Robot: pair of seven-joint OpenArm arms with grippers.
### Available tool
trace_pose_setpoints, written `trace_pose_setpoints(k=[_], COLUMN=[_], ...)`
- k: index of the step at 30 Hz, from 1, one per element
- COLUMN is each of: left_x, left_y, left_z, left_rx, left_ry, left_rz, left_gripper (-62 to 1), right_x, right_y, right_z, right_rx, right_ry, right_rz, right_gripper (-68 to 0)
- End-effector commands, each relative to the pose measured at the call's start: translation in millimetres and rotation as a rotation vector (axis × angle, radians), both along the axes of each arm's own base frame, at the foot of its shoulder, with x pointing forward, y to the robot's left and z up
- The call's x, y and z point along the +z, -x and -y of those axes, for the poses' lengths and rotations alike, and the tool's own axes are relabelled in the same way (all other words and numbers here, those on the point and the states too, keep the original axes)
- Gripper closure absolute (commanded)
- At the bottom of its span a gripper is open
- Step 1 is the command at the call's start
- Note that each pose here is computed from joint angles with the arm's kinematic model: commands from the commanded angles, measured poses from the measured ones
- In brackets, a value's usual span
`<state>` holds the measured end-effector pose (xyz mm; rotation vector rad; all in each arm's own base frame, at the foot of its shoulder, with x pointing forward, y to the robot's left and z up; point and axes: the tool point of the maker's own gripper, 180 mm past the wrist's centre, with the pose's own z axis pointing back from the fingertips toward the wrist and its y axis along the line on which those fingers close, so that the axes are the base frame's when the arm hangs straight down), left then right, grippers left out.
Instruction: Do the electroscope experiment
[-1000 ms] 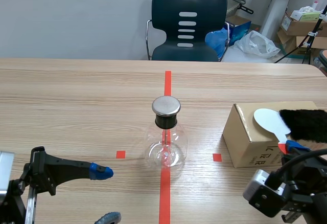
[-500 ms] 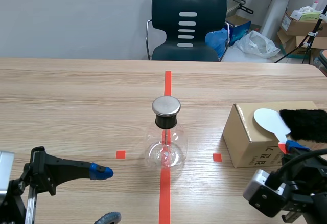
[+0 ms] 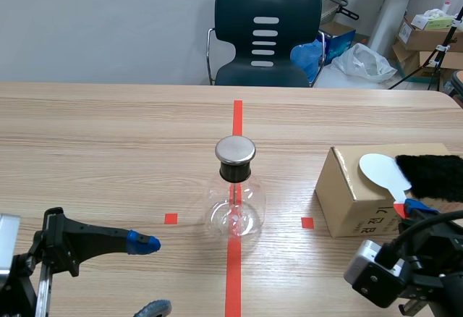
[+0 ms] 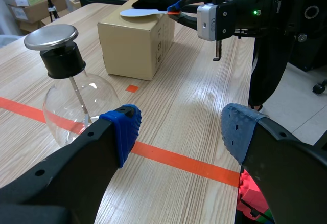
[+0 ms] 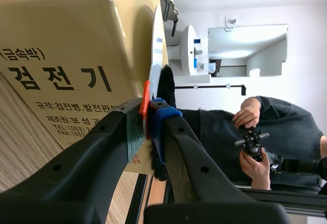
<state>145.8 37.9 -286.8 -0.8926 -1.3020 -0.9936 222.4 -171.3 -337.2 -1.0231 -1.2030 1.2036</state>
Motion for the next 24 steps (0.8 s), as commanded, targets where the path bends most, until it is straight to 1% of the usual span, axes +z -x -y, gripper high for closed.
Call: trace_pose_setpoints(k=[1,3,8,14,15,16,19,20,21,24], left_x=[6.2,6.2,6.2,6.3,6.2,6.2,4.5,3.0,1.4,-7.0], left_y=[-1.8,-1.8,-1.8,-1.9,-1.9,-2.0,-4.1,-5.3,-7.8,-17.9], left_z=[3.2,3.2,3.2,3.3,3.4,4.1,8.7,10.7,13.2,19.9], left_rx=[0.002,0.002,0.002,0.002,0.002,0.003,0.014,0.020,0.029,0.057], left_ry=[0.029,0.029,0.029,0.029,0.029,0.030,0.028,0.021,0.015,-0.014], left_rz=[0.008,0.008,0.008,0.008,0.008,0.007,0.011,0.016,0.023,0.024], left_gripper=[-36.4,-36.4,-36.4,-36.0,-35.0,-31.6,-12.8,-8.5,-6.5,-6.0], right_x=[10.3,6.0,1.6,1.1,1.1,1.1,1.2,1.3,1.6,4.3], right_y=[-6.7,-6.2,-5.7,-5.6,-5.6,-5.6,-5.7,-5.7,-5.9,-6.8], right_z=[1.5,0.8,0.6,0.6,0.5,0.5,0.6,0.6,0.9,-0.9], right_rx=[0.006,0.009,0.011,0.011,0.012,0.012,0.011,0.011,0.010,0.021], right_ry=[0.008,0.009,0.011,0.011,0.011,0.011,0.011,0.011,0.012,0.022], right_rz=[0.035,0.011,-0.014,-0.017,-0.017,-0.017,-0.016,-0.015,-0.014,0.001], right_gripper=[-1.0,-1.0,-1.0,-1.0,-1.0,-1.0,-1.0,-1.0,-1.0,-1.0])
